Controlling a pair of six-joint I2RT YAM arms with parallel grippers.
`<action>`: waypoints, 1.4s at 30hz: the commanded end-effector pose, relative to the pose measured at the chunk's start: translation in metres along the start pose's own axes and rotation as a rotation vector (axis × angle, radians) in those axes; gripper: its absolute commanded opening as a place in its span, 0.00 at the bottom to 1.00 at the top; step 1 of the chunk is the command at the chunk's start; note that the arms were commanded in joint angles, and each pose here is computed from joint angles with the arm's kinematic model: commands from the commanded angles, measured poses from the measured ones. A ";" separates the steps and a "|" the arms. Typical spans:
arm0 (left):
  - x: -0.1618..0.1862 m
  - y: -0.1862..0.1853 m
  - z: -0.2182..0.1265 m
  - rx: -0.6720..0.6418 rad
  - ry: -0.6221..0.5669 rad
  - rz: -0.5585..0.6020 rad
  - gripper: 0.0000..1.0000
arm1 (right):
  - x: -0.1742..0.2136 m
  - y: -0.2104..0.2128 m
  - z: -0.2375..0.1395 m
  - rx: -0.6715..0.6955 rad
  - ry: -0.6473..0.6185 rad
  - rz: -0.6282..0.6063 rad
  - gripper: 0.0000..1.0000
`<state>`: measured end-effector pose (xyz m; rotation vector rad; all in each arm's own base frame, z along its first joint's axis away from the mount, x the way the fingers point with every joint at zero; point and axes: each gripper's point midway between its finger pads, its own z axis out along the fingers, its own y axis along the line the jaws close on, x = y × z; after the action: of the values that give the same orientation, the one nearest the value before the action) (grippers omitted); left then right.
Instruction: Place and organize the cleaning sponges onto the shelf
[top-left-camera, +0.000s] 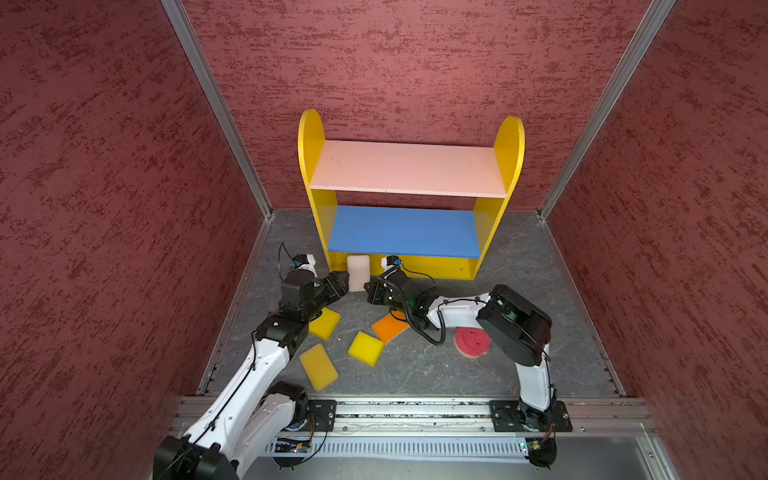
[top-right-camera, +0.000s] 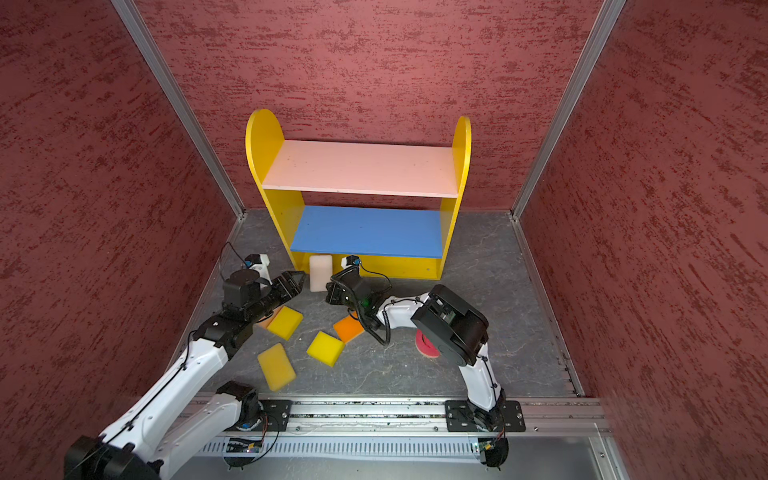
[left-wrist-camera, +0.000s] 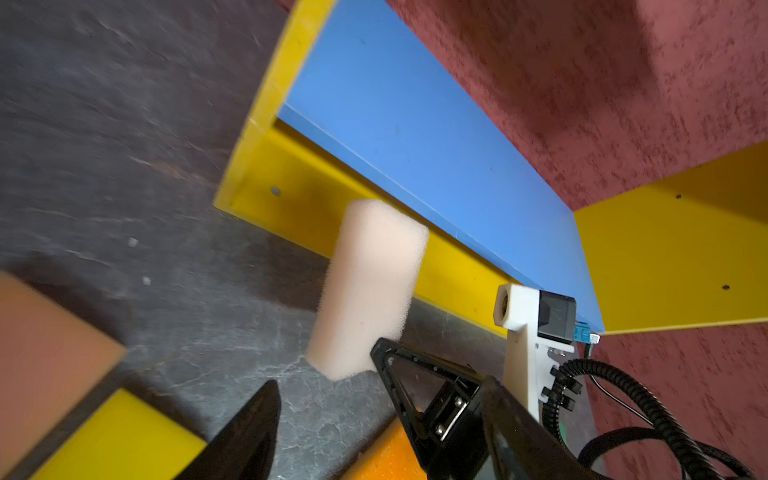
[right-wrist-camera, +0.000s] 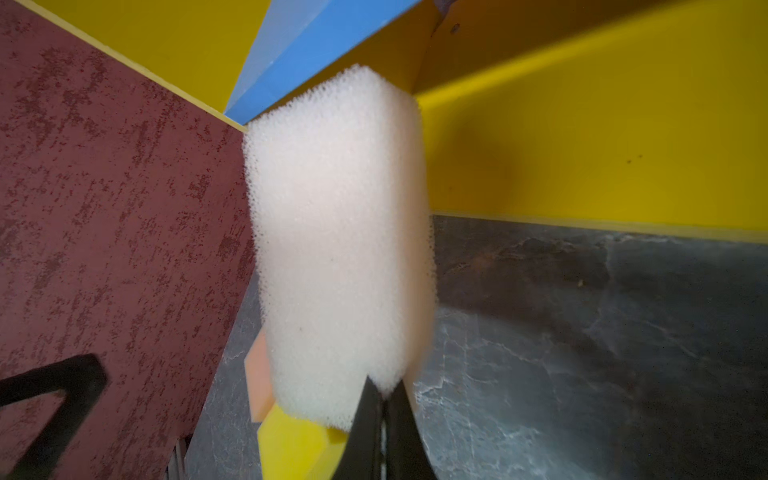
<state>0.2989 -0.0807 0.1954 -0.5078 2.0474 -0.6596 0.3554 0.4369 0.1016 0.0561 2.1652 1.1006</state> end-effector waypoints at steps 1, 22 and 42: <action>0.000 0.041 -0.016 -0.182 -0.059 -0.008 0.78 | -0.010 -0.016 0.013 0.093 -0.055 0.052 0.00; 0.014 0.057 -0.011 -0.210 -0.005 -0.004 0.84 | -0.024 -0.035 0.057 0.252 -0.196 0.063 0.01; 0.024 0.067 0.006 -0.218 0.045 -0.024 0.86 | -0.039 -0.040 0.068 0.296 -0.251 0.017 0.40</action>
<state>0.2823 -0.0447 0.1337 -0.6701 2.1810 -0.4676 0.4197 0.4563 0.0463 0.2618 2.1539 0.7197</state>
